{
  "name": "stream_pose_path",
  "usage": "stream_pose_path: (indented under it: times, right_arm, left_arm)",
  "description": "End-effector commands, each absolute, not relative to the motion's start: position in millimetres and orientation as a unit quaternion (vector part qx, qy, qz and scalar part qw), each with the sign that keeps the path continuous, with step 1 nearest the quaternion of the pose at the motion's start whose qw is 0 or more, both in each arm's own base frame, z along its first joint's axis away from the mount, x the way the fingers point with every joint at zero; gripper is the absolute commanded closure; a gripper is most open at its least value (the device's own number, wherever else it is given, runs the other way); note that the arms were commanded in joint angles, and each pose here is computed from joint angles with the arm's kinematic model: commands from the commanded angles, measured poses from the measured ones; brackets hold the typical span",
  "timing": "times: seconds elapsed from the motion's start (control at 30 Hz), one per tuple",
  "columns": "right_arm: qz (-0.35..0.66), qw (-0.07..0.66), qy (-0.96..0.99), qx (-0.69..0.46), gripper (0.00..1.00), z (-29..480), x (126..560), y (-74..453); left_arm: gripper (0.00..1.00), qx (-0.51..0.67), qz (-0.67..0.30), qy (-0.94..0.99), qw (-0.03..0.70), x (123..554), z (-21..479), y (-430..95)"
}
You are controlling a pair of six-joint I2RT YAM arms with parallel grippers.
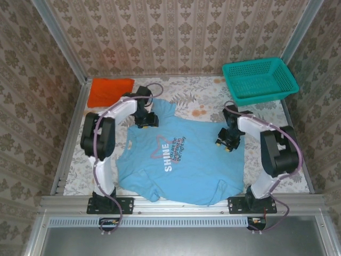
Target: Fold and stack the t-shirts
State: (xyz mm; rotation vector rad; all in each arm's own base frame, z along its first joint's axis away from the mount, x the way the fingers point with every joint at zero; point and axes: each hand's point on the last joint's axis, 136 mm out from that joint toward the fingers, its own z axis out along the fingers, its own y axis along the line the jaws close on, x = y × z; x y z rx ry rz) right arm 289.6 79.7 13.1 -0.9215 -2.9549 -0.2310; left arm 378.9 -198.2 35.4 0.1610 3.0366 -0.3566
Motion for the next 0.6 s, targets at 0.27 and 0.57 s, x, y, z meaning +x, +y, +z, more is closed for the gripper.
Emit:
stream_pose_path:
  times: [0.27, 0.57]
  right_arm:
    - [-0.058, -0.050, -0.960, -0.271, 0.56, 5.8, 404.0, 93.9]
    - [-0.052, -0.105, -0.963, -0.244, 0.50, 13.7, 507.0, 100.0]
  left_arm:
    - [0.51, -0.049, -0.051, 0.995, 0.071, 466.8, 8.9, -148.7]
    - [0.50, -0.080, -0.125, 0.980, 0.129, 550.2, 22.6, -160.5]
